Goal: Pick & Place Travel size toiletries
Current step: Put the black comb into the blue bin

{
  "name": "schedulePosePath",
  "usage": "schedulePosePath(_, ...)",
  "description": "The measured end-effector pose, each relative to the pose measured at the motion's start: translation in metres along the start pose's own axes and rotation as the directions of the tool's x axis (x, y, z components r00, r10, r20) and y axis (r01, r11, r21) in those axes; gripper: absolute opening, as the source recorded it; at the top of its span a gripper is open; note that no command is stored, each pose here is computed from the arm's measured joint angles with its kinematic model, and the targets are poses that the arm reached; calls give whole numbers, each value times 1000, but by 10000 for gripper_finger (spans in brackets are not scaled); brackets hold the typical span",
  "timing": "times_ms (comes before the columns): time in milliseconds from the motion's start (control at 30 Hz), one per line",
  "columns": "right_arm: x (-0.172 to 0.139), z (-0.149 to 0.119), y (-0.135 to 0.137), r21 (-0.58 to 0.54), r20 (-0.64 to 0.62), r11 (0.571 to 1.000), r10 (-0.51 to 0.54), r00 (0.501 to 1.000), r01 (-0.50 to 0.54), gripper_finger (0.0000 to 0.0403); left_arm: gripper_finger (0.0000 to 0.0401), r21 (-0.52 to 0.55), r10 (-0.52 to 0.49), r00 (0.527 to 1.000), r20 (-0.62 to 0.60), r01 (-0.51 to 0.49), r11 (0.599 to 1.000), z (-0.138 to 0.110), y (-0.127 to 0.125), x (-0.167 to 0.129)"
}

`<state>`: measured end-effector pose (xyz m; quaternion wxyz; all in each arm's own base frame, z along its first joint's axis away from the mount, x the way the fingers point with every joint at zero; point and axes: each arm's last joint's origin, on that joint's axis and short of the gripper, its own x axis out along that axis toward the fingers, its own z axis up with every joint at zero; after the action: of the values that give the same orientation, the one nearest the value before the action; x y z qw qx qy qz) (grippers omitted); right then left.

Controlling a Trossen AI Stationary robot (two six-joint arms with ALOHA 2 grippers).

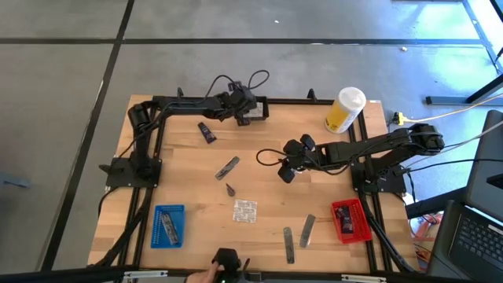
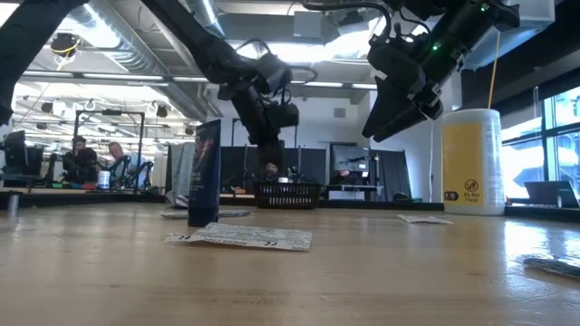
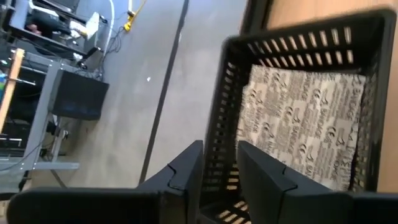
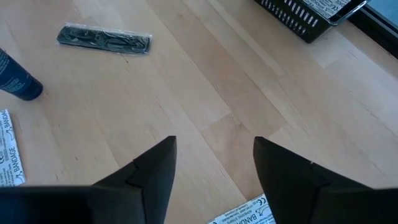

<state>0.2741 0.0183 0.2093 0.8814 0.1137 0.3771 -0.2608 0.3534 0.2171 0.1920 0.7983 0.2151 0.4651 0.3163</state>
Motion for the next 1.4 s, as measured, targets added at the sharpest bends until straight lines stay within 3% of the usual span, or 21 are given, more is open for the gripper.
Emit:
schedulePosePath(200, 0, 0, 0, 0, 0, 1000, 0, 1000, 0, 223, 93, -50, -5, 1000, 12, 5, 999, 5, 13, -26)
schedulePosePath(433, 0, 0, 0, 0, 0, 1000, 0, 1000, 0, 213, 94, -139, -114, 993, 12, 114, 984, 4, 26, -77)
schedulePosePath(667, 0, 0, 0, 1, 2, 1000, 1, 1000, -1, 200, 89, -283, -227, 972, 55, 233, 930, 0, 37, -135)
schedulePosePath(867, 0, 1, 1, 7, 10, 1000, 12, 1000, -12, 190, 88, -347, -280, 953, 114, 302, 888, -4, 40, -184)
schedulePosePath(1100, 0, 2, 1, 9, 12, 1000, 17, 1000, -17, 180, 86, -388, -329, 927, 178, 373, 843, -13, 32, -234)
schedulePosePath(1400, 0, 2, 1, 10, 14, 1000, 18, 1000, -18, 170, 87, -347, -429, 873, 234, 487, 801, -30, -3, -267)
